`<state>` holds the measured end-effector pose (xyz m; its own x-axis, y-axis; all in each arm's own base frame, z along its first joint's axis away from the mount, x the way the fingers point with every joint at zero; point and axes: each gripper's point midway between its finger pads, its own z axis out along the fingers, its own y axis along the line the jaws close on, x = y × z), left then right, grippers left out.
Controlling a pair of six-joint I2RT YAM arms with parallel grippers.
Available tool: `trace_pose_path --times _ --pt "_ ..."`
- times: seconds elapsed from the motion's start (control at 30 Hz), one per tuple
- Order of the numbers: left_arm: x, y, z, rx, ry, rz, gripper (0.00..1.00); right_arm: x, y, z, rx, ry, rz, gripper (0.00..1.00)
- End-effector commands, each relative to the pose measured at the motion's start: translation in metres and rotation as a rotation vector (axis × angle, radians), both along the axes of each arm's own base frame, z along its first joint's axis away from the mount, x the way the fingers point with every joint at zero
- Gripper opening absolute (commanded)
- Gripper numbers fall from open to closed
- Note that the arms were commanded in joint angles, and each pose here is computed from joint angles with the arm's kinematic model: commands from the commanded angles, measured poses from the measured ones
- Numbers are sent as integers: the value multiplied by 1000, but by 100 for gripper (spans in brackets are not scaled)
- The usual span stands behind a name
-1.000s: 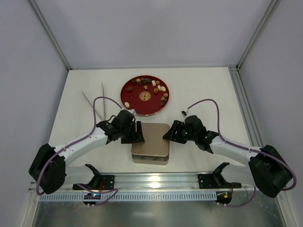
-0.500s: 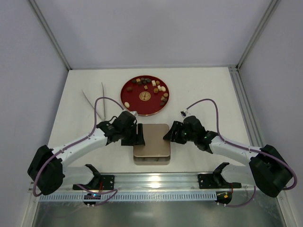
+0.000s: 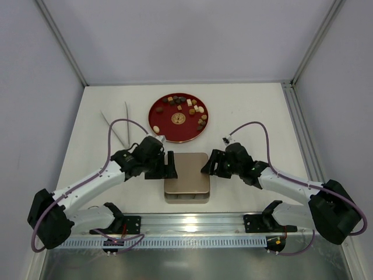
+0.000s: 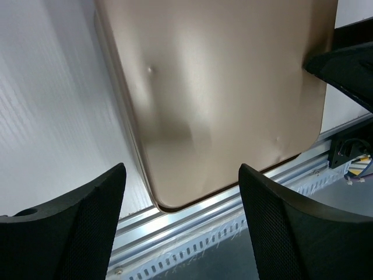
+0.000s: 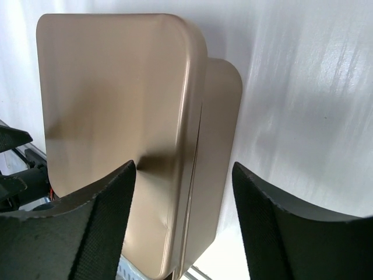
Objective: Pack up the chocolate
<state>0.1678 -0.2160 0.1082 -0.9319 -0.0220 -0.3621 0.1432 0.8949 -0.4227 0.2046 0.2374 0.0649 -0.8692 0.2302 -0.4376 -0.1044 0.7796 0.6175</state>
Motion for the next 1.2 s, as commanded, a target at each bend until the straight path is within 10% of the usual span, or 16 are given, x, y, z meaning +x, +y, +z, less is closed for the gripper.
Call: trace_pose_path --times 0.0,0.63,0.87,1.17 --pt "0 4 15 -13 -25 12 76 12 4 20 1 -67 5 70" --pt "-66 -4 11 -49 52 -9 36 103 -3 84 -192 -228 100 73" --pt "-92 -36 -2 -79 38 4 6 136 6 64 -337 -204 204 65" --pt "-117 -71 -22 -89 35 6 0 148 28 40 -433 -188 339 62"
